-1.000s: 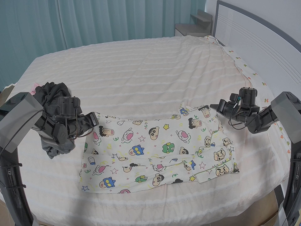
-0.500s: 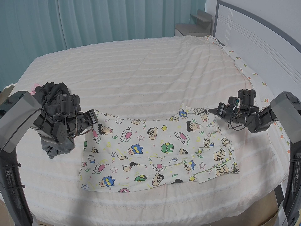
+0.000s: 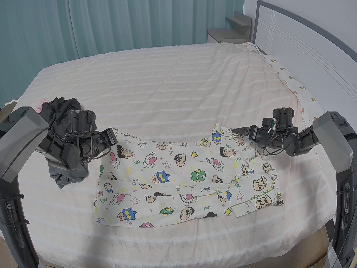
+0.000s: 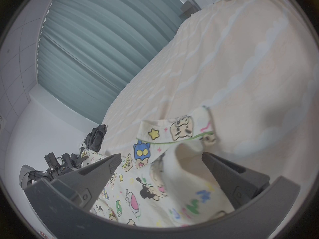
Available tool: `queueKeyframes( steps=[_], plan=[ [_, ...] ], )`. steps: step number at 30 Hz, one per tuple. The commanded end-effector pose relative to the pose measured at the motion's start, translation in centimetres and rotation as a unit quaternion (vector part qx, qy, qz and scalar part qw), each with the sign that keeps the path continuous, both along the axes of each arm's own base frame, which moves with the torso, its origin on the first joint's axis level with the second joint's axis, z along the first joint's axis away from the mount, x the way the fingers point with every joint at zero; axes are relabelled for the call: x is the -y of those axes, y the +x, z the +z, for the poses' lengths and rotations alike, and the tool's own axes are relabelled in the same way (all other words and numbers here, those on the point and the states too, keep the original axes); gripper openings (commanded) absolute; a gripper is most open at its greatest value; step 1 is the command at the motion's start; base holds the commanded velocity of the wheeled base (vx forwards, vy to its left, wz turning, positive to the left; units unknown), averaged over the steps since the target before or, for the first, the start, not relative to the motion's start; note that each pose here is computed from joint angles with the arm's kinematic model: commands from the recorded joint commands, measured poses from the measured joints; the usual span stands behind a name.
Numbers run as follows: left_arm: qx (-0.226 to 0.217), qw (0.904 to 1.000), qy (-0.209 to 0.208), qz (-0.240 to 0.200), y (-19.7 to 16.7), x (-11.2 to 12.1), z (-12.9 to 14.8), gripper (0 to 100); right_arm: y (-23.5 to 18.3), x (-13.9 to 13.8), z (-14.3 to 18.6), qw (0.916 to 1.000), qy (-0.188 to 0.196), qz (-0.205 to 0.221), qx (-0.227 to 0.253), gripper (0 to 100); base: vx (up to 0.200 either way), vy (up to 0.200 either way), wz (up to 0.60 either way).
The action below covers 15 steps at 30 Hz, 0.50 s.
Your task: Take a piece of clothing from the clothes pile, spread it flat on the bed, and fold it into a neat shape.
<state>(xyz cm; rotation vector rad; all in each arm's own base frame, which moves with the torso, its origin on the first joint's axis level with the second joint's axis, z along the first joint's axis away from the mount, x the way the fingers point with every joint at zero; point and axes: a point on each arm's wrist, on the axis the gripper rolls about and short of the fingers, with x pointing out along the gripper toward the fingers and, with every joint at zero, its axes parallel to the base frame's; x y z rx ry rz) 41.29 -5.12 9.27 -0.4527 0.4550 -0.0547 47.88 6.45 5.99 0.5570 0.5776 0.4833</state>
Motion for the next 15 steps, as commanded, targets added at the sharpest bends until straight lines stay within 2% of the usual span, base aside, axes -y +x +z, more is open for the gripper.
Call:
queueKeyframes(
  steps=[1, 5, 6, 10, 15],
  plan=[
    [0.002, 1.0000, 0.000, -0.005, -0.1, 0.4, 0.2, 0, 0.3, -1.5, -0.3, 0.9999, 0.000, 0.015, 0.000, 100, 0.000, 0.000, 0.00],
    [0.002, 0.9999, 0.000, -0.010, -0.2, 0.9, 0.2, 0, 0.6, -2.5, -0.7, 0.9997, -0.004, 0.025, 0.004, 100, 0.000, 0.000, 0.00],
    [0.002, 0.9999, 0.000, -0.011, -0.2, 0.9, 0.2, 0, 0.7, -2.5, -0.7, 0.9997, -0.005, 0.026, 0.004, 0, 0.000, 0.000, 0.00],
    [0.005, 0.9999, -0.001, -0.011, -0.3, 0.9, 0.4, 0, 0.4, -2.3, -0.9, 0.9994, -0.010, 0.026, -0.019, 0, 0.000, 0.000, 0.00],
    [0.007, 0.9999, -0.001, -0.011, -0.9, 0.8, 1.3, 0, 0.4, -1.0, -0.6, 0.9996, -0.021, 0.019, -0.009, 0, 0.000, 0.000, 0.00]
  ],
)
